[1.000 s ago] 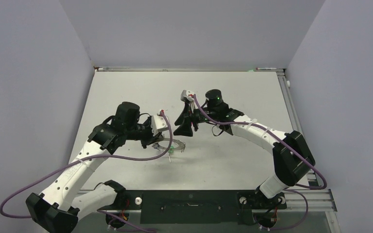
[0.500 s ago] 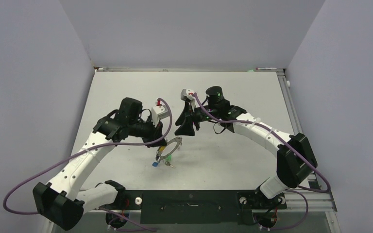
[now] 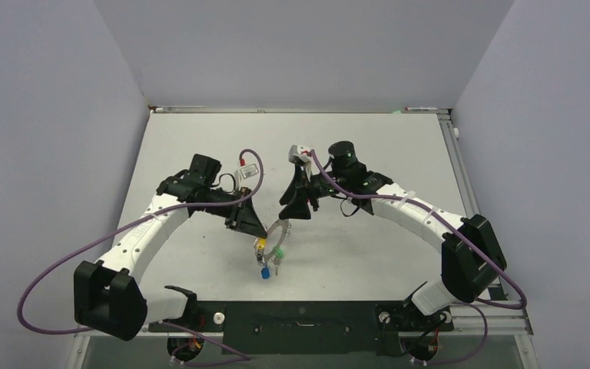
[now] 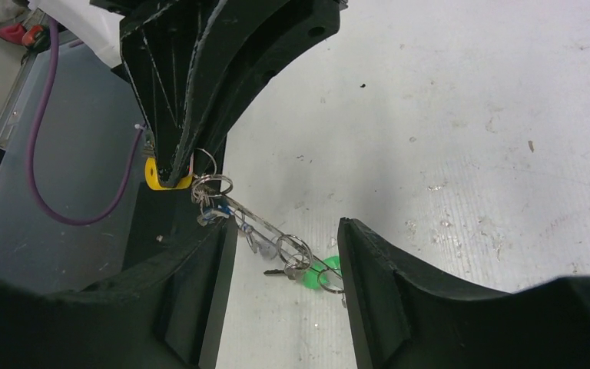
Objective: Remove the keys from the keyring
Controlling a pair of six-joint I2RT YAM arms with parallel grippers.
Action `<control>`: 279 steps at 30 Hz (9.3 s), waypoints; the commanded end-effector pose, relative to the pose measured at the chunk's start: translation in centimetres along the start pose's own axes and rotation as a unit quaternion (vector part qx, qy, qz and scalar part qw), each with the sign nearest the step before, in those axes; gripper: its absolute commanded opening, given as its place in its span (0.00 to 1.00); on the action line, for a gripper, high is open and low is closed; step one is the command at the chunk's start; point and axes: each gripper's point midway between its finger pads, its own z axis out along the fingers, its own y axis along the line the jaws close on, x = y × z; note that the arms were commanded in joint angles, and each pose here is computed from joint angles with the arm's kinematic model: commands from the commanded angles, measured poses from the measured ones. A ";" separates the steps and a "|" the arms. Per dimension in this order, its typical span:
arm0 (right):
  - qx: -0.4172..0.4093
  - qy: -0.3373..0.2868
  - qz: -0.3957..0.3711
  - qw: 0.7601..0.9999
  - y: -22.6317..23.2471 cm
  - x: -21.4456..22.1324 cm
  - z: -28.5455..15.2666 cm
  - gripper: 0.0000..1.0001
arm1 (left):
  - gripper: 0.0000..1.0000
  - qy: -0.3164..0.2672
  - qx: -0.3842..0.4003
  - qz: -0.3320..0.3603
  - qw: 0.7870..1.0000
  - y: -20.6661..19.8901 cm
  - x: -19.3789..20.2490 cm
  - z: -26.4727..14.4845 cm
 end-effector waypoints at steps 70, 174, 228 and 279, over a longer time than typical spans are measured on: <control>-0.064 -0.009 -0.117 0.991 1.5 -2.5 5.2 0.13 | 0.00 -0.061 0.191 -0.330 0.923 -2.3 -4.3 -3.0; 0.085 -0.143 -0.017 0.986 -4.6 -3.7 -3.6 0.05 | 0.36 -0.058 -0.476 -0.082 0.874 31.6 -6.1 -19.8; 0.184 0.080 0.056 0.978 -15.5 6.8 2.6 0.05 | 0.96 -0.093 -0.413 0.053 0.905 20.6 -10.2 -14.4; 0.536 -0.094 0.166 0.822 -20.6 9.7 -31.8 0.90 | 0.96 -0.274 -0.483 0.031 0.831 22.3 -20.1 -19.2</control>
